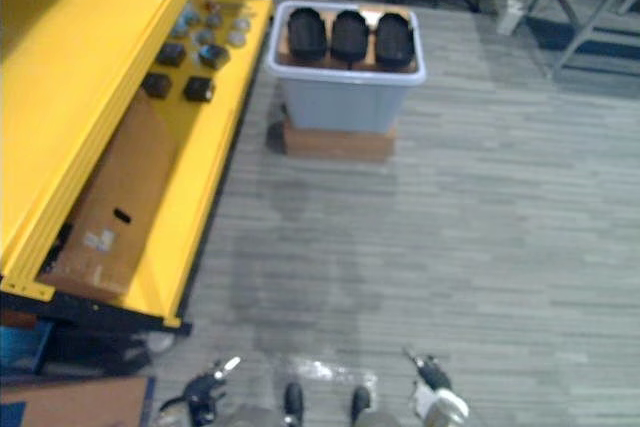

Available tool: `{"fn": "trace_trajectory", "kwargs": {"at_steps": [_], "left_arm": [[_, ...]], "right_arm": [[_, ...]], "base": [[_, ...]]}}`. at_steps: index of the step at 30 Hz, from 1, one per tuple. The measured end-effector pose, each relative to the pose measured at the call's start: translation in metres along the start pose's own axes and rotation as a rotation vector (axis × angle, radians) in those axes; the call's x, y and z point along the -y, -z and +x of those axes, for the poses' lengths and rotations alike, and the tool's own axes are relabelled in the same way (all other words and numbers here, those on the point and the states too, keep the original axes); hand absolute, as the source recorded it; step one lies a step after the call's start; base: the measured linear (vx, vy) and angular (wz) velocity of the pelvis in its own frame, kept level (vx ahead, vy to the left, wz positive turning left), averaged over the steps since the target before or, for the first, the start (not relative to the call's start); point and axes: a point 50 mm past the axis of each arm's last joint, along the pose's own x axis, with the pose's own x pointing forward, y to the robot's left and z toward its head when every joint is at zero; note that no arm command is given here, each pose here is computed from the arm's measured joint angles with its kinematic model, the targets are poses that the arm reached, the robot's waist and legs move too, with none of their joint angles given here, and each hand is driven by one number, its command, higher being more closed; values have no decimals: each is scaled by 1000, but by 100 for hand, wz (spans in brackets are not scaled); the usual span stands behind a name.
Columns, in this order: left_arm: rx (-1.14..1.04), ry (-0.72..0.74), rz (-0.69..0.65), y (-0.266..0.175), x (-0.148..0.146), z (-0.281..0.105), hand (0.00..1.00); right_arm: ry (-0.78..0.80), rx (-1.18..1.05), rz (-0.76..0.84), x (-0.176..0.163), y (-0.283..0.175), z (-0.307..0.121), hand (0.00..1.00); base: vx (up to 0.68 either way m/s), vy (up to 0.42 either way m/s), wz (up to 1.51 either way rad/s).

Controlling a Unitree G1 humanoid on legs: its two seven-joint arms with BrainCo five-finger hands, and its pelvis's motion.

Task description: Walk over and take plastic housings, then place them on the shelf

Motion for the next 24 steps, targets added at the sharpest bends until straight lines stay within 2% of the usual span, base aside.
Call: {"fn": "trace_trajectory", "kwargs": {"at_steps": [5, 8, 12, 24], "left_arm": [[-9, -7, 48, 1, 0, 0, 0], [-19, -13, 57, 2, 0, 0, 0], [-15, -41, 58, 2, -1, 0, 0], [-41, -92, 34, 27, -12, -10, 0]], "right_arm": [[-16, 0, 4, -6, 3, 0, 0], [-16, 26, -66, -11, 4, 0, 0], [8, 76, -84, -11, 0, -1, 0], [58, 42, -103, 17, 25, -14, 0]], "base": [[-9, 66, 3], [-38, 37, 1], [-55, -12, 5], [-43, -45, 1]]}}
